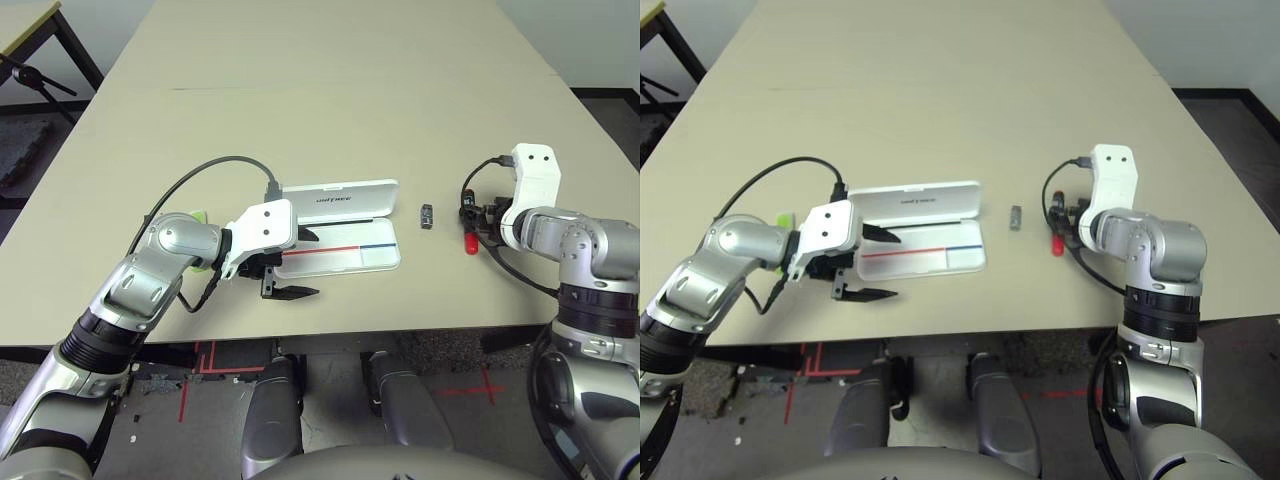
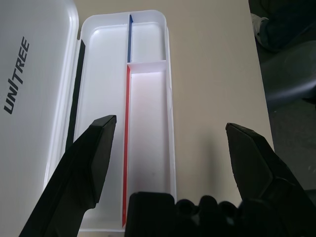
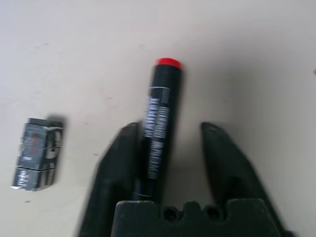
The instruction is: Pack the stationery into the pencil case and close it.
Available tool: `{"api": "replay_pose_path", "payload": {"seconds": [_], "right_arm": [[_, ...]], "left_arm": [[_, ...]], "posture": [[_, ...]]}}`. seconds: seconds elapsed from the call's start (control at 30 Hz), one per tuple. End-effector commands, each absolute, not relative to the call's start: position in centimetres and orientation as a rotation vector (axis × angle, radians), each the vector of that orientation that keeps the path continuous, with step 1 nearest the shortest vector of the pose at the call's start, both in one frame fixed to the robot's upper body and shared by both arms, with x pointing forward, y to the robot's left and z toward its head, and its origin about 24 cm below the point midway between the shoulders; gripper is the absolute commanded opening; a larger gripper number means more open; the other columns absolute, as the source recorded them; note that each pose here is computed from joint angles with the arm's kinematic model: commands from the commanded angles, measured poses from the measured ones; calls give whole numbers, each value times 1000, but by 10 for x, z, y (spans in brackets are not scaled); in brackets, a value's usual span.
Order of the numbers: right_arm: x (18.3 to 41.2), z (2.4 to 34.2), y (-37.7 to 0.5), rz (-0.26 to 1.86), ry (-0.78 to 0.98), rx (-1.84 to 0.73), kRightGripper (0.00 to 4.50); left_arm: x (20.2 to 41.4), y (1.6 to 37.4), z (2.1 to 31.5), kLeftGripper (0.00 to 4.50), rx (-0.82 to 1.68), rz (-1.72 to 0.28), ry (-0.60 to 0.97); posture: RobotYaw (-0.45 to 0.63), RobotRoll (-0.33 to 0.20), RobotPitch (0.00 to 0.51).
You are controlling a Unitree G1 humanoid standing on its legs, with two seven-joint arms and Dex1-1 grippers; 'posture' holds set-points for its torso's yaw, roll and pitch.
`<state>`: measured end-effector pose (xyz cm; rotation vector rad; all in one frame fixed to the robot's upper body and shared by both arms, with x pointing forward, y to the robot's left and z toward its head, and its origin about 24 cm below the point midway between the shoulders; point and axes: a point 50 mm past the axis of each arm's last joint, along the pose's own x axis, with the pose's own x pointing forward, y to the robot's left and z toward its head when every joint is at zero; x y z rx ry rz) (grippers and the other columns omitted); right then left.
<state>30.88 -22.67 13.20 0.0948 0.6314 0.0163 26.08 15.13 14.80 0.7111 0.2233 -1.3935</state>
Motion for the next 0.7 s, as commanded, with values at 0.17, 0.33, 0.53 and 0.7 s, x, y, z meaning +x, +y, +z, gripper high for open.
{"api": "replay_pose_path", "payload": {"seconds": [0.17, 0.33, 0.53, 0.7], "right_arm": [[315, 153, -237, 41, 626, 37, 490], [315, 179, -244, 177, 591, -90, 490], [303, 212, -237, 544, 491, -424, 490], [293, 223, -224, 796, 436, -617, 490]], "left_arm": [[261, 152, 148, 4500, 733, -1394, 239], [260, 153, 149, 4500, 736, -1389, 241], [261, 153, 151, 4500, 739, -1383, 244], [261, 154, 152, 4500, 743, -1378, 246]], "posture": [[-112, 0, 176], [-111, 0, 177], [-110, 0, 175], [-106, 0, 173]]}}
